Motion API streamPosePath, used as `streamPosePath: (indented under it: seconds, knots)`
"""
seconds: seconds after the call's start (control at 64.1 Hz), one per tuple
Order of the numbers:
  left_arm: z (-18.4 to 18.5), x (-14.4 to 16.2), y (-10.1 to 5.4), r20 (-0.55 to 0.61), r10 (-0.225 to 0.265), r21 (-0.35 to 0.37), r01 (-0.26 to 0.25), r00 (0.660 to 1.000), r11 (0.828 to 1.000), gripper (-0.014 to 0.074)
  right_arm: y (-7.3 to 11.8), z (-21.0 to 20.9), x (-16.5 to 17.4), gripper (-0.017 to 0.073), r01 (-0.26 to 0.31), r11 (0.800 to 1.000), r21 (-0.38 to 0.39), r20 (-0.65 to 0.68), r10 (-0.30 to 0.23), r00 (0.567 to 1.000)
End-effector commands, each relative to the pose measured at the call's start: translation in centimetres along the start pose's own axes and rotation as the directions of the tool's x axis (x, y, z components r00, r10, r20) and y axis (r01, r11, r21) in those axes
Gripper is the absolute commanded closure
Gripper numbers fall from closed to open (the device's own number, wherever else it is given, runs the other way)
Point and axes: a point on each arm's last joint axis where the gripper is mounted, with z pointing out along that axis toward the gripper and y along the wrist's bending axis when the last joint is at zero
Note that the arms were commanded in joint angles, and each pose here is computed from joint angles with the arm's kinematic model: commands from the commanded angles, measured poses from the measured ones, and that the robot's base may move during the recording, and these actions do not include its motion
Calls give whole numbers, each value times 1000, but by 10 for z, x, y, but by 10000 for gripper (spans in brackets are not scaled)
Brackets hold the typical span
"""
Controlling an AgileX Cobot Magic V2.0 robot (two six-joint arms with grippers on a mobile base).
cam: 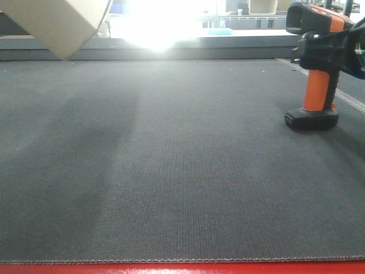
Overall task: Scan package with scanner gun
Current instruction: 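Close the right gripper around the orange scanner gun's handle, then lift the box with the left gripper and the scanner with the right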
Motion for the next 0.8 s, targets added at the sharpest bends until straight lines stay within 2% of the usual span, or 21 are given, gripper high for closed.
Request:
streamPosePath:
  seconds: [0.0,0.25,0.453,0.64,0.78]
  knots:
    - [-4,-2,-7,29,1,33,-2,1000,999,705,1,5,-5,-10,-8,1000,5,38,8,999]
    - [-4,-2,-6,31,3,29,-4,1000,1000,705,1,14,2,-10,-13,1000,18,20,13,1000]
    - [-4,-2,-6,30,4,25,-5,1000,1000,705,-1,14,1,13,-85,996,33,39,84,996]
    - [-4,-2,-6,30,4,25,-5,1000,1000,705,-1,14,1,132,-89,995,33,39,88,995]
    - [-4,-2,-6,30,4,25,-5,1000,1000,705,-1,14,1,278,-89,995,33,39,88,995]
